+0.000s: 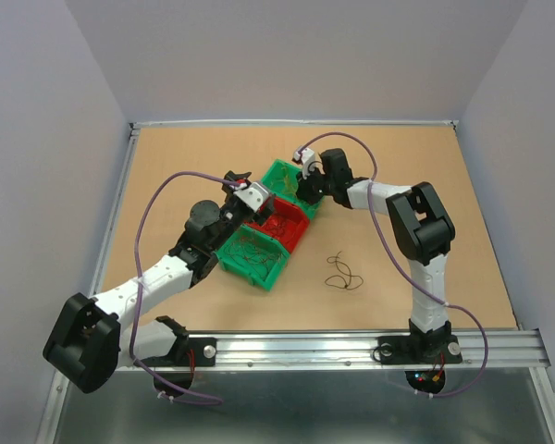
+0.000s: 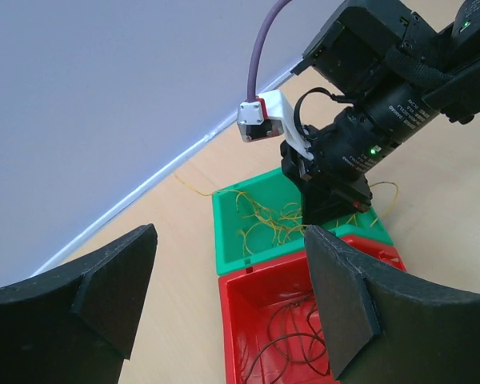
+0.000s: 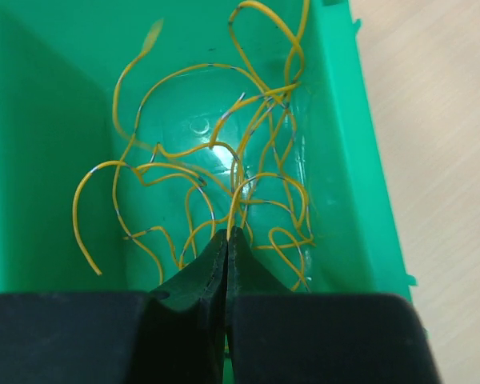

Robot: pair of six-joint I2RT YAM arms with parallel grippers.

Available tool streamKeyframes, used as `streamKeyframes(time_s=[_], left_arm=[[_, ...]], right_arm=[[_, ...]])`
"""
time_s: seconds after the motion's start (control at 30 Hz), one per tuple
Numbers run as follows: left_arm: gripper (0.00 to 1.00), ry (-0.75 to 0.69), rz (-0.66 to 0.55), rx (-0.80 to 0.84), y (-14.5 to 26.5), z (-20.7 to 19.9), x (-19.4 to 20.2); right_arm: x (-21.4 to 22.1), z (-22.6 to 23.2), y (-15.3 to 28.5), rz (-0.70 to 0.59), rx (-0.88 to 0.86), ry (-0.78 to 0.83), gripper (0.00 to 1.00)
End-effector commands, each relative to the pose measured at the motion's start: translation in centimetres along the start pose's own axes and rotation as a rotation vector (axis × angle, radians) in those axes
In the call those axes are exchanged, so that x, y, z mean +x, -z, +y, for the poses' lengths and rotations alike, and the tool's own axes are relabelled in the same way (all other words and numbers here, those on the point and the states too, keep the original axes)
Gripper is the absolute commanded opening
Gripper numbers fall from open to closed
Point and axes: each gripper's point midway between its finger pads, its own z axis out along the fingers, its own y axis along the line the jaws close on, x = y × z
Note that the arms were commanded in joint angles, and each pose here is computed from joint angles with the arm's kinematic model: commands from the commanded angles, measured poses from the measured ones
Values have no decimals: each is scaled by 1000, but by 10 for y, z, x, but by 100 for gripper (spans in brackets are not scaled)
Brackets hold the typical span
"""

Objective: Untangle the cables

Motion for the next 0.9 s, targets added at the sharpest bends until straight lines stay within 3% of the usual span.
streamKeyframes(time_s=[0.0, 0.13, 0.27, 0.3, 0.4, 0.6, 0.7, 0.87], left_arm=[[86, 6, -94, -57, -7, 18, -33], [86, 22, -81, -94, -9, 24, -29], [90, 66, -99, -211, -5, 44, -27], [96, 72, -101, -226, -4, 47, -26], [99, 71, -99, -219, -5, 47, -24], [99, 58, -77, -170, -12, 38, -19], [99, 52, -68, -159, -13, 36, -17], [99, 48, -64, -158, -13, 37, -17]], right_arm=[[-10, -5, -2, 20, 23, -7, 1], [-18, -11, 1, 17, 56, -3, 3], [-41, -9, 9, -43, 57, 6, 15], [-45, -8, 10, -58, 56, 3, 18], [-71, -3, 20, -128, 51, 2, 27], [-112, 10, 58, -264, 76, -29, 54], [-125, 13, 76, -354, 109, -48, 73], [-129, 19, 101, -373, 145, -76, 81]])
